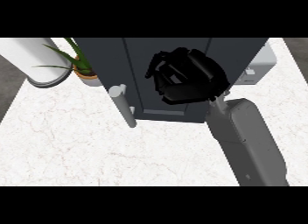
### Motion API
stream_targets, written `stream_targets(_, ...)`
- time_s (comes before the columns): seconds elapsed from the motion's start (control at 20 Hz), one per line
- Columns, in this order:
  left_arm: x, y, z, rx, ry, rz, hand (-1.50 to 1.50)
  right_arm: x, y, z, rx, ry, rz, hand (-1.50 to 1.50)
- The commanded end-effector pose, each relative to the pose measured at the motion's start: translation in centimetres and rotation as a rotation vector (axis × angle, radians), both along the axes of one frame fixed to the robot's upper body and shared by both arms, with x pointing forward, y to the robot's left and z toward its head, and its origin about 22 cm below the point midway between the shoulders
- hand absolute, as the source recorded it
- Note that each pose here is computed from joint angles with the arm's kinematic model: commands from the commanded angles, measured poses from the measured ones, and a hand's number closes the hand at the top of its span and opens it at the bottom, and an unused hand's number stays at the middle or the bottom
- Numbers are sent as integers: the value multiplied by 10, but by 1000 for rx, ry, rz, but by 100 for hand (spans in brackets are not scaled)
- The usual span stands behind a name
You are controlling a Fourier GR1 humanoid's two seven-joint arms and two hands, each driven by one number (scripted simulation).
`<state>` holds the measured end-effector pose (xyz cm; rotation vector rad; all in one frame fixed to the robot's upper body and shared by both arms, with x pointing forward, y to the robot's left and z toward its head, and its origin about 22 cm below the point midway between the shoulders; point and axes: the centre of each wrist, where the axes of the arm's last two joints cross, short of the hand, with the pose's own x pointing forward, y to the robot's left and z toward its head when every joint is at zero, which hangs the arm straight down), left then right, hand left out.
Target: Pick up the bottled water, place it into the cabinet and close the cabinet
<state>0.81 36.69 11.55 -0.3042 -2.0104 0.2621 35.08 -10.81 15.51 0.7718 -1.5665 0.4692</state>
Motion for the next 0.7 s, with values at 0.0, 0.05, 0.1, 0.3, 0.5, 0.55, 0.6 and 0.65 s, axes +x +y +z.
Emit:
stream_targets(0.0,-3,17,-3,1,-5,0,-150,37,0,4,-9,3,-10,150)
stream_targets(0.05,5,15,-14,2,-4,-1,-150,31,15,1,-31,1,5,150)
stream_targets(0.1,5,7,10,-6,15,-22,-150,30,22,19,-34,15,15,150)
stream_targets(0.3,4,8,-6,-25,3,-37,-150,35,35,10,-15,32,29,150)
stream_targets(0.5,1,10,4,-6,14,-47,-150,28,37,-2,-2,52,96,150)
stream_targets(0.55,8,-3,8,-13,18,-45,-150,33,39,32,4,41,104,150)
stream_targets(0.6,3,12,-4,-16,20,-31,-150,37,33,23,10,44,94,150)
stream_targets(0.65,2,9,-1,-1,4,-44,-150,37,35,23,1,44,92,150)
